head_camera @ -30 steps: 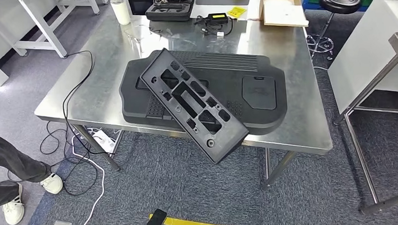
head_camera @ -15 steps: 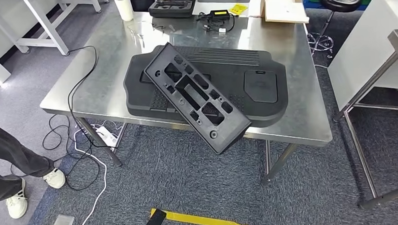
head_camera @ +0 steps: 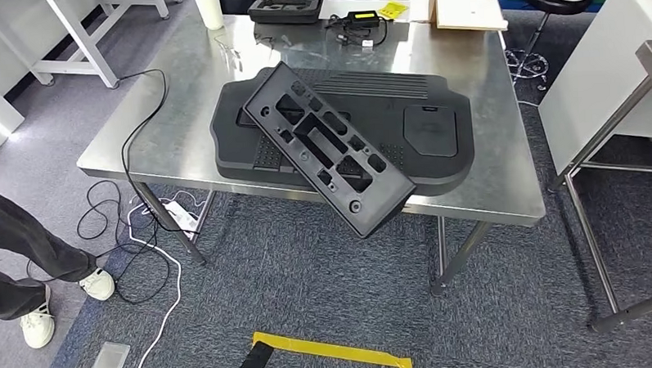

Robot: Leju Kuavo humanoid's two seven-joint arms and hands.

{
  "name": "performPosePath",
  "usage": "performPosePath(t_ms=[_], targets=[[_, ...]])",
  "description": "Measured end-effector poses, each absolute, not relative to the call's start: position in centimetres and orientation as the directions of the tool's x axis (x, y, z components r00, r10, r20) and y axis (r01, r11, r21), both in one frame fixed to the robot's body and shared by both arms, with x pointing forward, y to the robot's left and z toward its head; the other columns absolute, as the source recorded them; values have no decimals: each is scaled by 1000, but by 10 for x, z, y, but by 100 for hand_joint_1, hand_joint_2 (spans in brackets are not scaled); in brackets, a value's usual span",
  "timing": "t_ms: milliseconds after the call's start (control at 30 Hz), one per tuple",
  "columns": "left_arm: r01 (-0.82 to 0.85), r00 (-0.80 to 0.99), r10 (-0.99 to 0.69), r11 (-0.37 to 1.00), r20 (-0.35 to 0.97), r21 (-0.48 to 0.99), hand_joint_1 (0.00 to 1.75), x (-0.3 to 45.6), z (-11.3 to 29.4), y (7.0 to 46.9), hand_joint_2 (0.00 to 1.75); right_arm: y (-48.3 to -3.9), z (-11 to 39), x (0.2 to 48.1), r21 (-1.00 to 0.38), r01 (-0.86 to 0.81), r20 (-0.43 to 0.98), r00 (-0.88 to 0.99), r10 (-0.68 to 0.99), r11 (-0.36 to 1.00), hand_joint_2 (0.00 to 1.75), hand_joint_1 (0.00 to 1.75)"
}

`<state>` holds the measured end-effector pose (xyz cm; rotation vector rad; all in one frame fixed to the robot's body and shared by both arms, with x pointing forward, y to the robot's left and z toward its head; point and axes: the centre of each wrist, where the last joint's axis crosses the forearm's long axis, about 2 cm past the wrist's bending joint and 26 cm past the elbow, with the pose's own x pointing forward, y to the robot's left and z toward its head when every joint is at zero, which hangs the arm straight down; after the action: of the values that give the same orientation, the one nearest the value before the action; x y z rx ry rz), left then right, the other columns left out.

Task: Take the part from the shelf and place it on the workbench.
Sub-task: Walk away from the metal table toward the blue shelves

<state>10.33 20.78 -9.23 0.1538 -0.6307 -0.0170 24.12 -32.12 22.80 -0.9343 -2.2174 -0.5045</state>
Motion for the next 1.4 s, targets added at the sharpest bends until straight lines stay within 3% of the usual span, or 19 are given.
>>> performPosePath(t_ms=[1400], targets=[[-32,804,-64,988,591,150,0,103,-92,208,175,-322,231,243,90,738,703,-523,482,669,175,0]])
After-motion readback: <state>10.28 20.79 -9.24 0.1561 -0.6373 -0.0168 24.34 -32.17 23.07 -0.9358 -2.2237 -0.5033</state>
